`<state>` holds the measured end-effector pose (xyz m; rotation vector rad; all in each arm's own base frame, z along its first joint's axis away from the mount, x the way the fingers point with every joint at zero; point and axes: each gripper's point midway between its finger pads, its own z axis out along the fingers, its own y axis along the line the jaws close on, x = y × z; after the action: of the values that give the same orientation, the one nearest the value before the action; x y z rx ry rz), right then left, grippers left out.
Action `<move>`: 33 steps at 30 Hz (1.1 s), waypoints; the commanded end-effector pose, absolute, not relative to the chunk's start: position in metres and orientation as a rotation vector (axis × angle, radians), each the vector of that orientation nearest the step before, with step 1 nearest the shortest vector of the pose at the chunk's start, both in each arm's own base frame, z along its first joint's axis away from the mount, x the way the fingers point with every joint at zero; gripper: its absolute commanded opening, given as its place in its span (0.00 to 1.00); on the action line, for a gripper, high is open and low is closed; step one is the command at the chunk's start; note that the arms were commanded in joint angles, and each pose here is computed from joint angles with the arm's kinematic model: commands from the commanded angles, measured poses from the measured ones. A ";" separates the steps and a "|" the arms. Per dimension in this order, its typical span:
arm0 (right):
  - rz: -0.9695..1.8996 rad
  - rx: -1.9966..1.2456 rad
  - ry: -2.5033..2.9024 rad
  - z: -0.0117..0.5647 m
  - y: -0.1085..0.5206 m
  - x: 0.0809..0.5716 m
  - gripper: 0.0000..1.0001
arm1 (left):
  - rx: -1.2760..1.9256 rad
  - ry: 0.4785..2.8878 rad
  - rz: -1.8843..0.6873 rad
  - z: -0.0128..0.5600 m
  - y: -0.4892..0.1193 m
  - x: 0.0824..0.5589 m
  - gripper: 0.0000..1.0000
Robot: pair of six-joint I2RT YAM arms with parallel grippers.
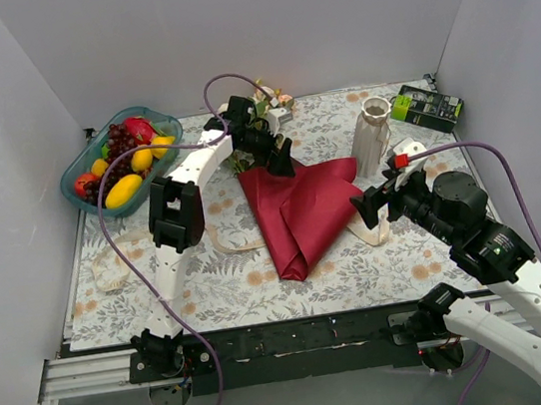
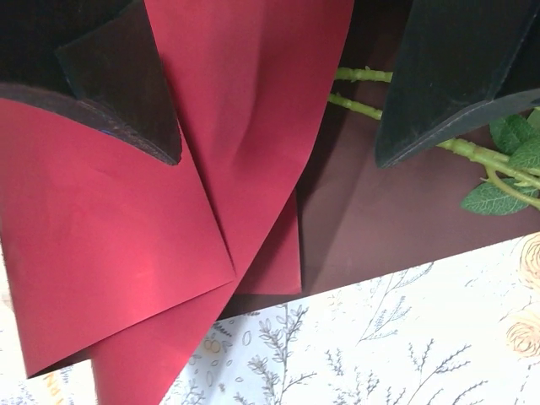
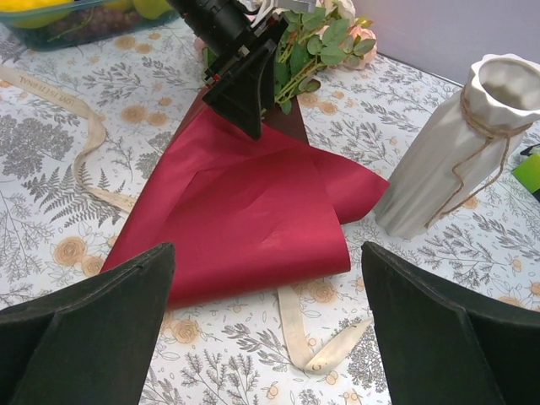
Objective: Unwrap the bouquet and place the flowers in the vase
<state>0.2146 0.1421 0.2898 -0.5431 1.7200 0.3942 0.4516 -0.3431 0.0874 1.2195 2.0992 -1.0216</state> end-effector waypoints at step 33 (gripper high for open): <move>0.447 -0.562 1.638 0.304 0.149 0.209 0.98 | 1.204 2.177 -1.025 0.073 -0.335 0.453 0.58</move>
<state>0.2061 0.1442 0.2937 -0.5630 1.6898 0.4318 0.4527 -0.3397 0.0577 1.1792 2.1933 -1.0256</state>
